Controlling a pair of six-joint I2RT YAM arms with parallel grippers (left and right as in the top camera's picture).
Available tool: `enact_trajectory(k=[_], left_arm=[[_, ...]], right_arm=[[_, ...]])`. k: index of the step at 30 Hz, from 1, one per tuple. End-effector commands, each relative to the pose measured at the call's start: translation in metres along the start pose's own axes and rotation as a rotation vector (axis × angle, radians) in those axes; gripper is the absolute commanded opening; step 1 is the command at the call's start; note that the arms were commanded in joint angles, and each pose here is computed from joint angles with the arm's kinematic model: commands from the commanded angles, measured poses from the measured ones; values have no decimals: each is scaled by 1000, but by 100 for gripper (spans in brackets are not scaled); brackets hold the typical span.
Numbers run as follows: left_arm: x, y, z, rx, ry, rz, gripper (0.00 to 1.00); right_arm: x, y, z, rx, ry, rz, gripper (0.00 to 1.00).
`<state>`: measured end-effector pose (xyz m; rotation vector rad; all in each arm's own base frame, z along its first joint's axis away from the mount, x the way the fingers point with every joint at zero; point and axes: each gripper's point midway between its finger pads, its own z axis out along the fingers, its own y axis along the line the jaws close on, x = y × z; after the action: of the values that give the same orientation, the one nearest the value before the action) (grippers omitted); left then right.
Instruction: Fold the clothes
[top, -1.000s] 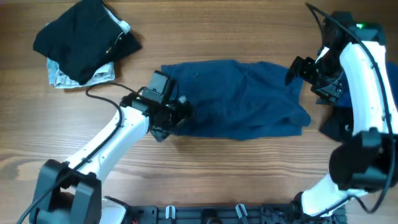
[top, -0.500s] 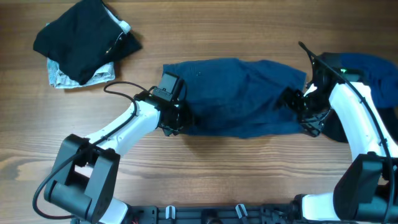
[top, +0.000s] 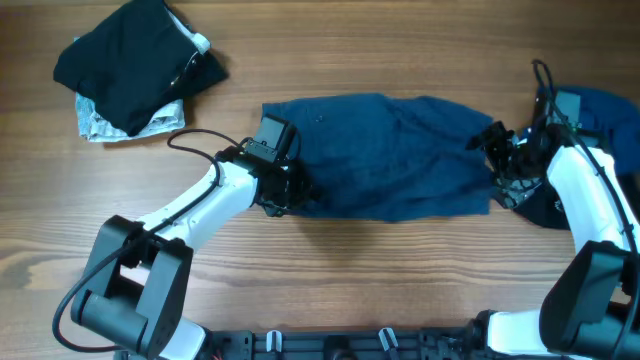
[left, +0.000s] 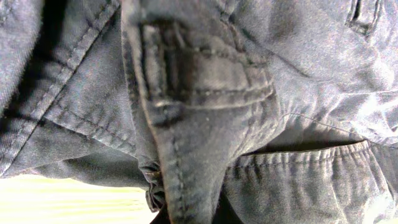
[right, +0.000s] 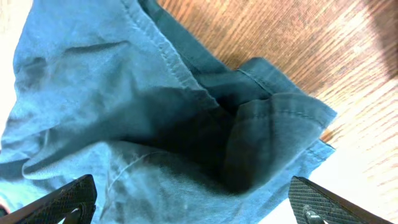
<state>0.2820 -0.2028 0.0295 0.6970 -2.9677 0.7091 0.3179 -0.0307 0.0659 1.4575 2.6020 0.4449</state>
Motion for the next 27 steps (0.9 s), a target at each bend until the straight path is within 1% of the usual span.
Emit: enact_trajectory(k=[1, 2, 3, 4, 6, 7, 8, 10, 12, 15, 16, 17, 19, 20, 24, 27], left_arm=[[-10, 1, -3, 13, -9, -19, 4], [-13, 2, -5, 16, -14, -29, 4], [-15, 2, -7, 24, -15, -34, 4], [-15, 1, -8, 27, -17, -33, 4], [-16, -2, -12, 38, -26, -13, 4], [-17, -4, -14, 46, -33, -2, 4], [-17, -7, -20, 61, -46, 5, 4], [-21, -18, -33, 94, -82, 51, 4], [-27, -34, -57, 143, -149, 79, 4], [-35, -47, -85, 177, -248, 102, 4], [-38, -47, -93, 175, -275, 101, 4], [-40, -44, -100, 174, -291, 92, 4], [-47, -36, -110, 171, -314, 62, 4], [-55, -27, -118, 162, -336, 51, 4], [-72, 9, -129, 93, -355, -37, 4], [-71, 24, -129, 56, -338, -58, 4]], right_arm=[[12, -14, 9, 18, 29, 58, 90], [13, -18, 14, 20, 31, 60, 75], [15, -18, 16, 14, 35, 64, 64], [13, -16, 16, 7, 28, 62, 50], [6, -13, 16, -2, -2, 43, 28], [4, -12, 16, -8, -11, 39, 13], [2, -10, 16, -17, -19, 36, 4], [-4, -3, 13, -36, -41, 2, 4], [-15, 6, 5, -48, -84, -67, 4], [-21, 20, -15, -61, -105, -127, 4], [-24, 26, -24, -71, -120, -177, 4], [-25, 32, -34, -79, -134, -227, 4], [-25, 38, -51, -87, -148, -265, 4], [-21, 37, -59, -84, -144, -306, 4], [-6, 12, -59, 14, -81, -359, 4], [-2, -2, -59, 77, -62, -347, 4]])
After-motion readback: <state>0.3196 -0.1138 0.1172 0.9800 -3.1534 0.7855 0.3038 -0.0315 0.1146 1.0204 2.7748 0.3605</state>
